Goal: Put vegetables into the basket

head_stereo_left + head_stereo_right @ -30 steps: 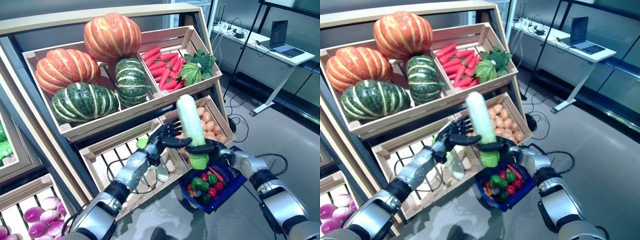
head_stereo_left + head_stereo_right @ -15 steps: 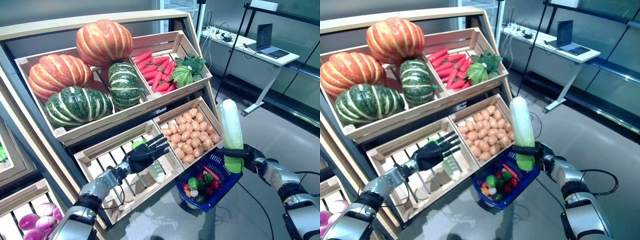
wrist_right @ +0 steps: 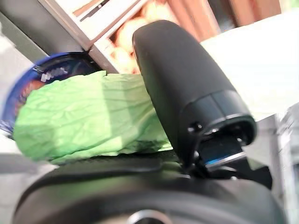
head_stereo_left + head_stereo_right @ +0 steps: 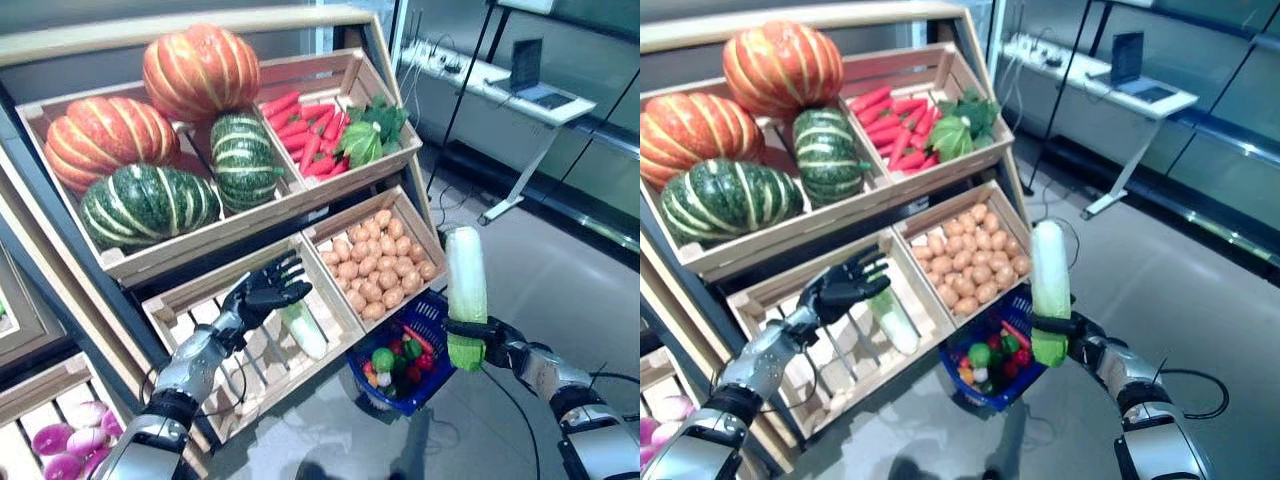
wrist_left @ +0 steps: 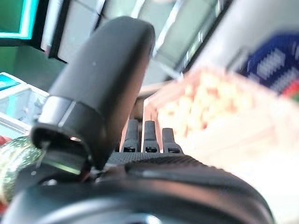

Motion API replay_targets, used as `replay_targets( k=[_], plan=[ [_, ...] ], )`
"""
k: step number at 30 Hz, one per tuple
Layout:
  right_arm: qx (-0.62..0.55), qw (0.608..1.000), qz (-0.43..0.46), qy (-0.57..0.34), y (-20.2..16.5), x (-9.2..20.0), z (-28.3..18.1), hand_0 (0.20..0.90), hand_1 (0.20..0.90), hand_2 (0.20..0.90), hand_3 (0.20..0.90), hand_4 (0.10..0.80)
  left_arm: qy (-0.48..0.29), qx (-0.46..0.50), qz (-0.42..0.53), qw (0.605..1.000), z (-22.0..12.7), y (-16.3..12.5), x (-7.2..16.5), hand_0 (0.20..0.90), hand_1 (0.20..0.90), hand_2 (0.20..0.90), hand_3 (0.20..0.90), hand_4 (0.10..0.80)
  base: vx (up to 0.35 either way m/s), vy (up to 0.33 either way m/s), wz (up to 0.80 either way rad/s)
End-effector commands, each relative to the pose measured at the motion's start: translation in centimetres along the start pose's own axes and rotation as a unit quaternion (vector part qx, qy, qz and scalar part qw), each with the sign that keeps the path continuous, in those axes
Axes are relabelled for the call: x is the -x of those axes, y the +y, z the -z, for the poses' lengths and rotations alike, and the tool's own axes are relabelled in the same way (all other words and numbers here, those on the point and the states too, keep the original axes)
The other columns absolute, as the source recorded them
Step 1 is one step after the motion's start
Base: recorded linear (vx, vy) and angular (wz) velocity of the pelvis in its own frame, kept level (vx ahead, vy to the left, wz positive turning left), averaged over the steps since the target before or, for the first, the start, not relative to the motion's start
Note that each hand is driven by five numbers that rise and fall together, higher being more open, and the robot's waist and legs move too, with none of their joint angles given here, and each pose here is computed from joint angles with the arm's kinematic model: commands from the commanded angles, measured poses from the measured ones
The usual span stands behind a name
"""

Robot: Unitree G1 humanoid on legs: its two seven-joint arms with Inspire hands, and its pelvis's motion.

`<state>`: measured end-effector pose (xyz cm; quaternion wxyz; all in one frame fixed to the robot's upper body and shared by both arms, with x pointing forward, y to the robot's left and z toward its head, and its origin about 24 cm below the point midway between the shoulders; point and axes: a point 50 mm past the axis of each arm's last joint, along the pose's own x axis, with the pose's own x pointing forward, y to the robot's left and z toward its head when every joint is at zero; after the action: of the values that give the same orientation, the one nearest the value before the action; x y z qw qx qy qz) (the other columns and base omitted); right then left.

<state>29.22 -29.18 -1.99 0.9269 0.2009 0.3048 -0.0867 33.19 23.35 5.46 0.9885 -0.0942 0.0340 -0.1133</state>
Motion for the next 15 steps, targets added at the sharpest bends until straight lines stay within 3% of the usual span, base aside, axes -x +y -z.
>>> replay_targets(
  k=[1, 7, 15],
  plan=[
    [-0.097, 0.983, -0.021, -0.154, 2.3, 0.5, -8.4, 0.3, 0.3, 0.3, 0.3, 0.4, -0.249, -0.105, 0.007, 0.963, -12.4, -2.6, -2.4, 0.9, 0.9, 0.9, 0.9, 0.8, -0.207, -0.027, 0.13],
    [-0.154, 0.97, -0.037, -0.184, 3.4, 1.1, -12.2, 0.3, 0.3, 0.3, 0.3, 0.4, -0.358, -0.214, -0.042, 0.908, -18.6, -5.8, -2.8, 0.9, 0.9, 0.9, 0.9, 0.8, -0.178, 0.033, 0.1],
    [-0.176, 0.961, -0.054, -0.208, 4.7, 2.2, -15.9, 0.3, 0.3, 0.3, 0.3, 0.4, -0.409, -0.24, -0.051, 0.879, -22.7, -7.8, -2.8, 0.9, 0.9, 0.9, 0.9, 0.8, -0.05, 0.007, 0.1]
  ],
)
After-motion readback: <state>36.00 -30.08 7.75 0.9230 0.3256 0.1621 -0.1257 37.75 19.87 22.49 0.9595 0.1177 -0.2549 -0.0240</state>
